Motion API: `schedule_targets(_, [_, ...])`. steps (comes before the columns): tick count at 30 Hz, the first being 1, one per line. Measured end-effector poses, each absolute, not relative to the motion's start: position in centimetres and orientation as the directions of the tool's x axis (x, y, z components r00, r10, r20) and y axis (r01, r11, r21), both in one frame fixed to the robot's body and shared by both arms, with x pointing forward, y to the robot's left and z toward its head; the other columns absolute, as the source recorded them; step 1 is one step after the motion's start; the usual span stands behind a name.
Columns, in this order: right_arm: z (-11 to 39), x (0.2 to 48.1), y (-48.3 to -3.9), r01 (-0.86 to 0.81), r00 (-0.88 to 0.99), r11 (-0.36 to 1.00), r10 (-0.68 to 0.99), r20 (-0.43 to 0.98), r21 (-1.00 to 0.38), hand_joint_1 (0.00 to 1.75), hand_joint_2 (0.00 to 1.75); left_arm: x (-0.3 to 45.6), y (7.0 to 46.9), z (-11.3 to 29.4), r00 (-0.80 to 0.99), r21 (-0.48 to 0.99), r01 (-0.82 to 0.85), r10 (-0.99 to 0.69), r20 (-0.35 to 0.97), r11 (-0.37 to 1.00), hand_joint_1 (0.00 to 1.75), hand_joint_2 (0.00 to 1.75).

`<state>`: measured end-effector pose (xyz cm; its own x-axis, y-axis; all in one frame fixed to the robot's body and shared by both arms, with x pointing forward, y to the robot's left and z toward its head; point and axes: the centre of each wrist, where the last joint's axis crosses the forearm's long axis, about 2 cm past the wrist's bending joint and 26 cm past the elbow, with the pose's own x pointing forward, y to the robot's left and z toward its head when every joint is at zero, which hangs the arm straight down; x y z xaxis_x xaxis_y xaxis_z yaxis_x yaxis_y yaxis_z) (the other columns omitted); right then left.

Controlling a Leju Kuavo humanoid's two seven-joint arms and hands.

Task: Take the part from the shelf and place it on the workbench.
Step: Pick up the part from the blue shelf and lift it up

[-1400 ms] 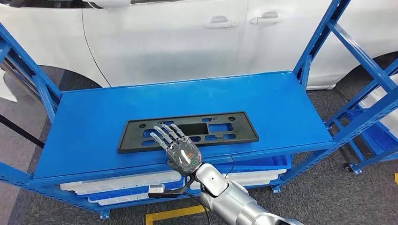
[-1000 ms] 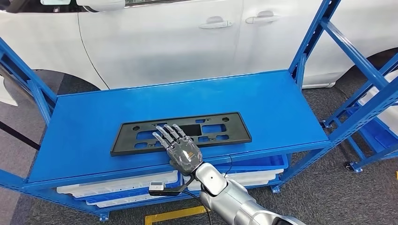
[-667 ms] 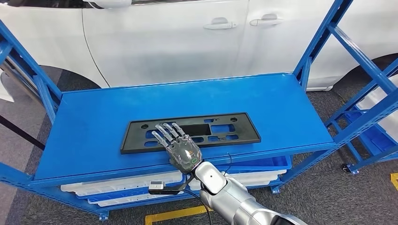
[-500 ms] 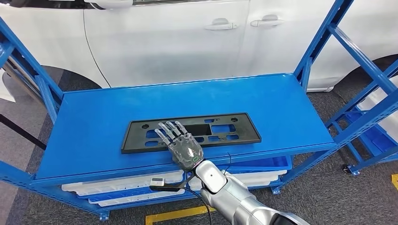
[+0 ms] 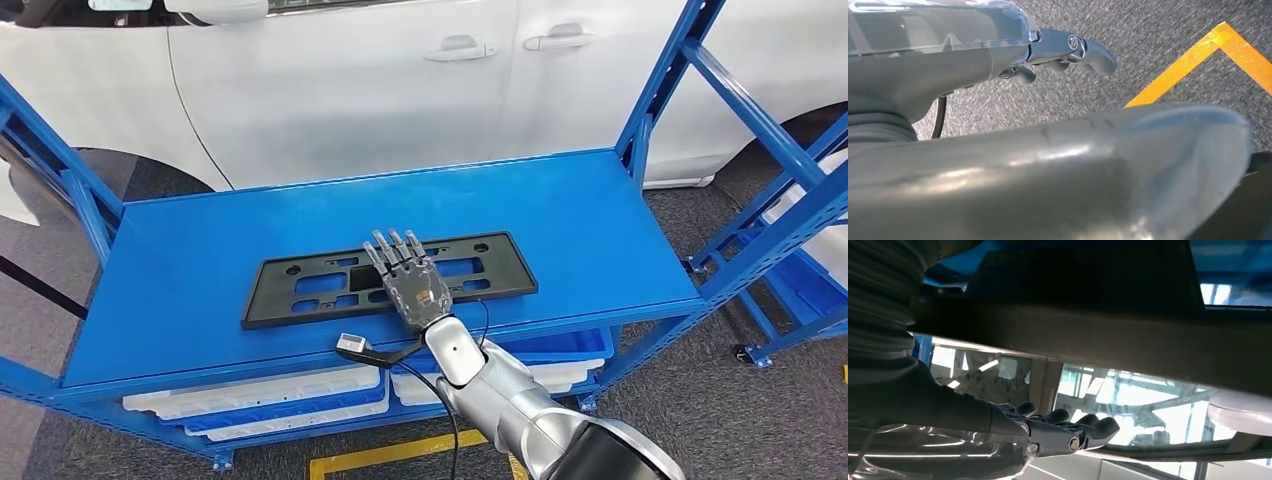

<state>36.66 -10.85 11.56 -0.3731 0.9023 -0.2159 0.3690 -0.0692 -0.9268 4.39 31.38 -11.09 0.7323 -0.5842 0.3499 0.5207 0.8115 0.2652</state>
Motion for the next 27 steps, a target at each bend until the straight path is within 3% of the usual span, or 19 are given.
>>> schedule_targets(4, [11.8,37.0,-11.0,0.371,-0.368,-0.079,0.902,-0.224,-0.925,0.04,1.75,4.6,31.5,-11.1,0.731,0.269,0.521,-0.586,0.351,0.81,0.0,0.0])
schedule_targets(8, [11.9,37.4,-11.2,0.342,-0.321,-0.125,0.916,-0.241,-0.931,1.57,1.75,4.6,31.5,-11.1,0.729,0.269,0.521,-0.586,0.353,0.81,0.0,0.0])
schedule_targets(9, [11.9,37.6,-11.4,0.324,-0.296,-0.154,0.92,-0.255,-0.933,1.66,1.75,4.7,31.5,-11.0,0.728,0.27,0.52,-0.586,0.355,0.81,0.0,0.0])
schedule_targets(15, [11.5,38.4,-13.0,0.255,-0.22,-0.269,0.919,-0.327,-0.929,1.75,1.75,4.7,31.6,-11.0,0.726,0.267,0.522,-0.586,0.361,0.81,0.0,0.0])
schedule_targets(27, [11.6,38.9,-13.8,0.239,-0.195,-0.311,0.912,-0.36,-0.92,1.75,1.75,5.0,31.7,-11.0,0.712,0.257,0.524,-0.584,0.39,0.812,0.0,0.0])
